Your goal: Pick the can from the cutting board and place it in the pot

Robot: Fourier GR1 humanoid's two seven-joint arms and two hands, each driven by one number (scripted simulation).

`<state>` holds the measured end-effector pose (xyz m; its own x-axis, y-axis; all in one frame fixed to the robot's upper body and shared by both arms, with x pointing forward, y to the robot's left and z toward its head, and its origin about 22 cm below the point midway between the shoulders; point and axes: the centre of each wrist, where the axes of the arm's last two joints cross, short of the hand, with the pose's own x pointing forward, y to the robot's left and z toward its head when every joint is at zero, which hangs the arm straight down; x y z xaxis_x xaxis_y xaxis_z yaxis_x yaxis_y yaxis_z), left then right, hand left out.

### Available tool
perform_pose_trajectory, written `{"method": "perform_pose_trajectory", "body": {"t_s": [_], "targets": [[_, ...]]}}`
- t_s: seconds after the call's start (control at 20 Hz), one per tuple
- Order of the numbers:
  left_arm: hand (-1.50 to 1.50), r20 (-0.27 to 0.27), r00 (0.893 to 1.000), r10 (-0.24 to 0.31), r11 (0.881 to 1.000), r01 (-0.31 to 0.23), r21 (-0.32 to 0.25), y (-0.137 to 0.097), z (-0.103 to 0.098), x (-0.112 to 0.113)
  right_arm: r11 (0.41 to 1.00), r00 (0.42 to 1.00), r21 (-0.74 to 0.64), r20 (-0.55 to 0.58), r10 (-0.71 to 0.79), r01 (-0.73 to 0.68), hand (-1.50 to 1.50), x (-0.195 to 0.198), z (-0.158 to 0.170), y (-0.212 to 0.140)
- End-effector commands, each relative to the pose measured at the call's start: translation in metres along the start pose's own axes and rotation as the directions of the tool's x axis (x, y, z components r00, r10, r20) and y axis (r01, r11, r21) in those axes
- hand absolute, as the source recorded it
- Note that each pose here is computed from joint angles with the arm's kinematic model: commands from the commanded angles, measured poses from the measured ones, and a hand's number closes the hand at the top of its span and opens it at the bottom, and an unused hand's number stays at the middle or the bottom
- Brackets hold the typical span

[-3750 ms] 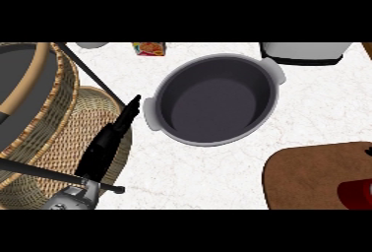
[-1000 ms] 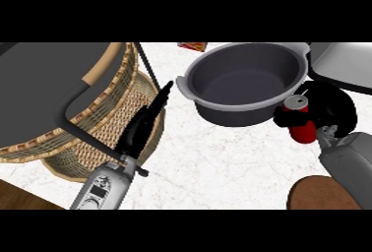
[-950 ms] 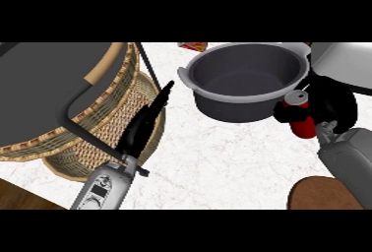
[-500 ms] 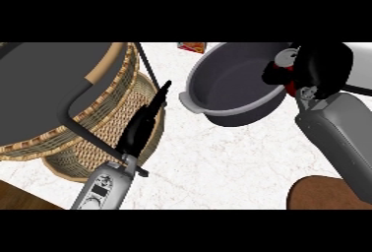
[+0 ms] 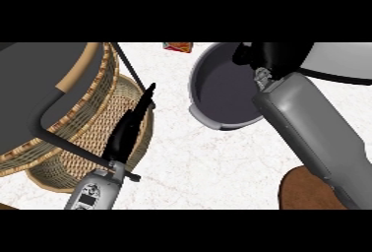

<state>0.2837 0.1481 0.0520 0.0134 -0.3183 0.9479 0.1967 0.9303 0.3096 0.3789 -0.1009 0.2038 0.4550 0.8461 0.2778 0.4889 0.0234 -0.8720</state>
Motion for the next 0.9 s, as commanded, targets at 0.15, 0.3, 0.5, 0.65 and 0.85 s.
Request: {"method": "perform_pose_trajectory", "body": {"t_s": [0.15, 0.3, 0.5, 0.65, 0.85], "targets": [[0.00, -0.119, 0.991, -0.063, 0.976, 0.086, 0.201, 0.073, 0.020, -0.037, 0.998, 0.976, -0.057, -0.214, -0.045, 0.034, 1.50, 0.046, 0.015, -0.001], [0.00, -0.118, 0.992, -0.052, 0.973, 0.077, 0.216, 0.075, 0.024, -0.036, 0.999, 0.974, -0.045, -0.226, -0.030, 0.020, 1.50, 0.055, 0.017, 0.005], [0.00, -0.122, 0.991, -0.057, 0.969, 0.084, 0.233, 0.088, 0.036, -0.040, 1.000, 0.972, -0.006, -0.233, -0.020, 0.019, 1.50, 0.041, 0.002, 0.029], [0.00, -0.130, 0.990, -0.054, 0.963, 0.086, 0.256, 0.087, 0.044, -0.053, 1.000, 0.973, 0.025, -0.231, 0.004, 0.002, 1.50, 0.039, -0.004, 0.037], [0.00, -0.133, 0.990, -0.041, 0.967, 0.073, 0.243, 0.090, 0.050, -0.044, 0.996, 0.969, 0.051, -0.234, 0.083, -0.073, 1.50, 0.024, -0.013, 0.062]]}}
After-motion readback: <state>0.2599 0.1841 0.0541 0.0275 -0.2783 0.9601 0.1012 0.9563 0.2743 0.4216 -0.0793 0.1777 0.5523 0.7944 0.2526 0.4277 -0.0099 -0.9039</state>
